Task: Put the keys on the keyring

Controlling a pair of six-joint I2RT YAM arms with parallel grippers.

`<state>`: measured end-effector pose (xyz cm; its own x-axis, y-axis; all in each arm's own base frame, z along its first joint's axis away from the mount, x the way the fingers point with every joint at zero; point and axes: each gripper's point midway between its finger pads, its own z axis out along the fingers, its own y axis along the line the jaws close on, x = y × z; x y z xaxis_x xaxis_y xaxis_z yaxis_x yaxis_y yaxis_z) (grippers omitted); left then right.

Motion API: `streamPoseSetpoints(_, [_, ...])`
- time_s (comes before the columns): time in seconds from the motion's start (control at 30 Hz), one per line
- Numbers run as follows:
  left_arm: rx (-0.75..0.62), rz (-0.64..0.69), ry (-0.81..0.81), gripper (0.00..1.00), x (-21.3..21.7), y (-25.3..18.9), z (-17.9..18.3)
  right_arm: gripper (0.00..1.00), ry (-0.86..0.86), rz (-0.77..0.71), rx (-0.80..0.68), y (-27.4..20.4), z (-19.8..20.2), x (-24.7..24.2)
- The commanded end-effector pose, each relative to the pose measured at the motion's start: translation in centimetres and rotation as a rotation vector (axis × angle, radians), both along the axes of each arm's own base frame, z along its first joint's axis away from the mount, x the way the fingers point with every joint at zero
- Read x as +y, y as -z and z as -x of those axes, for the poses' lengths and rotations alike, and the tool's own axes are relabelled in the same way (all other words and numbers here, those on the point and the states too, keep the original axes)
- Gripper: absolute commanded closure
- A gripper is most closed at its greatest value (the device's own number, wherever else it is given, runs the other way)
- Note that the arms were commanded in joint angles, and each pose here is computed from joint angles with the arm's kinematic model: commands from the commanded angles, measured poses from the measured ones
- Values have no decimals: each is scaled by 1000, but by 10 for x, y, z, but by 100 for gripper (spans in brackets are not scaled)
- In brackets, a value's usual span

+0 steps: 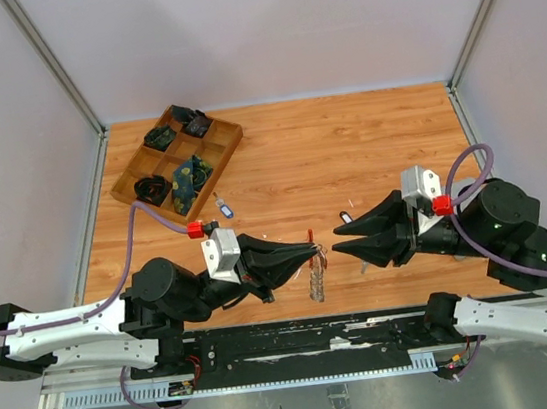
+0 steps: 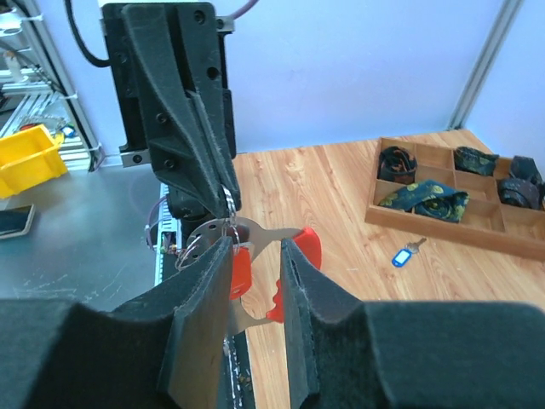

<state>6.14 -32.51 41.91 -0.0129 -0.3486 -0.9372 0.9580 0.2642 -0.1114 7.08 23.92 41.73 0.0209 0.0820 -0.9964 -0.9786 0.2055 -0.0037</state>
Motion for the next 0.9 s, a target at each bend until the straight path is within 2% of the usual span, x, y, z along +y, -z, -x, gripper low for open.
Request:
streamPoseSetpoints(0.0, [-2, 101, 23, 99, 8, -26, 4, 70, -125, -33, -98, -16, 20, 8])
streamPoseSetpoints(0.17, [-5, 102, 28, 99, 7, -27, 5, 70, -178, -16, -83, -10, 26, 15])
streamPoseSetpoints(0.7, [-6, 88, 33, 100, 4, -26, 6, 74, -186, -12, -66, -9, 24, 21])
streamPoseSetpoints(0.87, [-8, 88, 38, 100, 4, -27, 7, 79, -193, -7, -64, -8, 25, 23])
